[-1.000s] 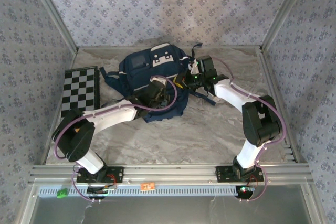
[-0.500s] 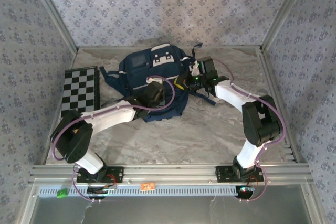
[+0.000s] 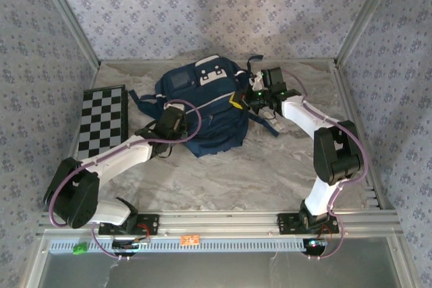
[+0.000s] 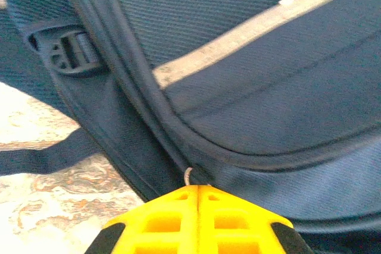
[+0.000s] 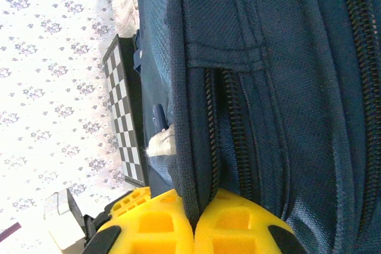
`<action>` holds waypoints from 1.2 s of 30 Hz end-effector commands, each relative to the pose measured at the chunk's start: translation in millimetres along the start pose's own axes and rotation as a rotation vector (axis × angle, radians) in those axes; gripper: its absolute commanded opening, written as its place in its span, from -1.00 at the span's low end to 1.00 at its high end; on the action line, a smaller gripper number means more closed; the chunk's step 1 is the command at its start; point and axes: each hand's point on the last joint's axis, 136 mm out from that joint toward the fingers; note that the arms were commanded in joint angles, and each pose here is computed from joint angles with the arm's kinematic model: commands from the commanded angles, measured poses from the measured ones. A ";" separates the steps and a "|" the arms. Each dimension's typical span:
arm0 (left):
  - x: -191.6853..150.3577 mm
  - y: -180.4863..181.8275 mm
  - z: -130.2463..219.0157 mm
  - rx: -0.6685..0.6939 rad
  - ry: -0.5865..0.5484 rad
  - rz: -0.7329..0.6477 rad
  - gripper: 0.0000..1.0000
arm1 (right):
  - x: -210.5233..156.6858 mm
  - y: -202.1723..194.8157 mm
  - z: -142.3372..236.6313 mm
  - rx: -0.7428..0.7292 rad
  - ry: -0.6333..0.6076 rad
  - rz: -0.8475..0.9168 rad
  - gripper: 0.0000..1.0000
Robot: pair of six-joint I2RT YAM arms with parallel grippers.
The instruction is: Pack books, pencil case, and school supplies into a backpack
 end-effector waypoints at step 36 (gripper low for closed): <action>60.1 -118.8 -34.3 -0.109 -0.226 0.029 -0.63 | -2.2 20.0 -14.4 0.054 -0.003 0.046 -1.00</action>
Point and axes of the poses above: each hand's point on the last joint's axis, 136 mm out from that joint toward the fingers, its own z axis back along the fingers, its own y axis along the line the jaws close on, x = y × z, and after that the axes turned 7 degrees about z, right-handed
